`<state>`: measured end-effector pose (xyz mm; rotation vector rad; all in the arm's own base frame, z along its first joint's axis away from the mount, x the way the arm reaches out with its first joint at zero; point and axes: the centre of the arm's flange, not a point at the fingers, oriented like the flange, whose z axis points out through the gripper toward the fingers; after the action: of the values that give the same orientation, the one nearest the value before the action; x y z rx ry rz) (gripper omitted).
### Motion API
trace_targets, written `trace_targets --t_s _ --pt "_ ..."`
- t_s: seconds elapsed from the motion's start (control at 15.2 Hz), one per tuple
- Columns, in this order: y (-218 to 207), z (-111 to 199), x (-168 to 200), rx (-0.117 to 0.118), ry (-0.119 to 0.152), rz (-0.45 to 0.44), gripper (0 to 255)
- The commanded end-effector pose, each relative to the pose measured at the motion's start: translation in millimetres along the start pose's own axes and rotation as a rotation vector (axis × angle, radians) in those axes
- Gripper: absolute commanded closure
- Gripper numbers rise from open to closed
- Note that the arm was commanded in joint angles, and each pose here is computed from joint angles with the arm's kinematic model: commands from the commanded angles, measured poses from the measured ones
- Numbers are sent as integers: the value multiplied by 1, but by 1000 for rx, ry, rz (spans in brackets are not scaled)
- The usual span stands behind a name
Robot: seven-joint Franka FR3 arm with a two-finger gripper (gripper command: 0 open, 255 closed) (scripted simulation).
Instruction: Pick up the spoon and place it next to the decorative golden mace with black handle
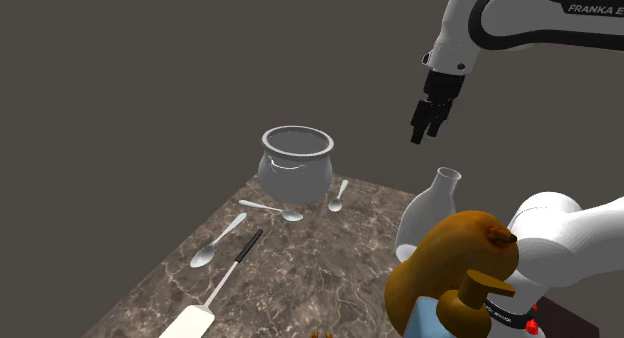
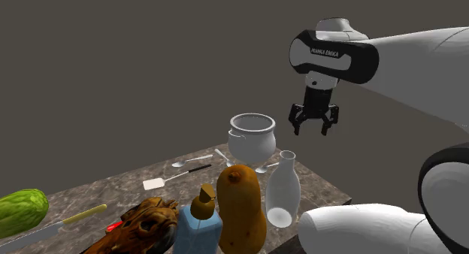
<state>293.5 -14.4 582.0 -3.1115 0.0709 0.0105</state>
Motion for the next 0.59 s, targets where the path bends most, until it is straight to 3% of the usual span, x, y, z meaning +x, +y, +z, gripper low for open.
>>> trace_targets --t_s 0.0,0.53 --pt "0 0 0 0 0 0 0" --pt "-88 48 9 37 -5 205 0"
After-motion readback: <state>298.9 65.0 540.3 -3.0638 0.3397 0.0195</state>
